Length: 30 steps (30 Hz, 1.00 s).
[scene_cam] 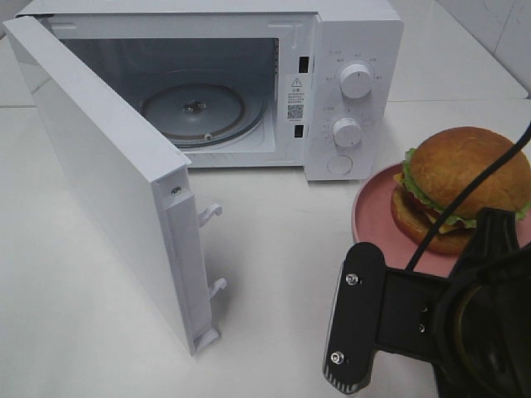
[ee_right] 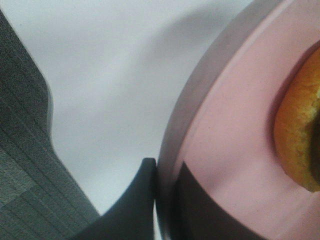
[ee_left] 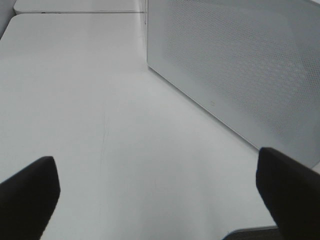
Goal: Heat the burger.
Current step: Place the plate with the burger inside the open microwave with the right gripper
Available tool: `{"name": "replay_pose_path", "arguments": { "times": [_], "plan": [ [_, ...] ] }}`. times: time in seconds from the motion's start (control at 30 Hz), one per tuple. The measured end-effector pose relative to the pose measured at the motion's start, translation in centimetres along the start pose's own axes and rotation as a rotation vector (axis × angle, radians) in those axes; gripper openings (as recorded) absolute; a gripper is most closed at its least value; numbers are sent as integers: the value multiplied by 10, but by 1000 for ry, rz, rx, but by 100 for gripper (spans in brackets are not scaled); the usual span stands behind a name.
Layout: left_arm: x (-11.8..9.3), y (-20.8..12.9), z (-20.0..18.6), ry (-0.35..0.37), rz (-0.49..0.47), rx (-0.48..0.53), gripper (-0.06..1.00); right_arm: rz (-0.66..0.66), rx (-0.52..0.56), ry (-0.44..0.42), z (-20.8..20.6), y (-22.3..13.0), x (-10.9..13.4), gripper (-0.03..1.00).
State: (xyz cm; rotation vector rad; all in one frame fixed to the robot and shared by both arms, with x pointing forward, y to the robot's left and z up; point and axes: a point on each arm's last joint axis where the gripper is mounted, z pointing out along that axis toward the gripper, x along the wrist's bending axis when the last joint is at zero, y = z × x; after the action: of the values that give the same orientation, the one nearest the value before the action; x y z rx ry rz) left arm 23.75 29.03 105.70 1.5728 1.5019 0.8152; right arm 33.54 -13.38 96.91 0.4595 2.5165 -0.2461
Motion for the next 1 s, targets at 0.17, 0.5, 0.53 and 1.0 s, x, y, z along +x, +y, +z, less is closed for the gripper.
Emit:
{"name": "replay_pose_path", "arguments": {
  "times": [0.17,0.5,0.53,1.0],
  "plan": [
    [0,0,0,0,0,0,99,-65,-44,7,0,4,1,5],
    [0,0,0,0,0,0,99,-157,-111,-60,-1,10,-5,5],
    [0,0,0,0,0,0,99,-157,-111,-60,-1,10,-5,5],
    [0,0,0,0,0,0,99,-301,-276,-29,3,25,-7,5]
  ]
}}
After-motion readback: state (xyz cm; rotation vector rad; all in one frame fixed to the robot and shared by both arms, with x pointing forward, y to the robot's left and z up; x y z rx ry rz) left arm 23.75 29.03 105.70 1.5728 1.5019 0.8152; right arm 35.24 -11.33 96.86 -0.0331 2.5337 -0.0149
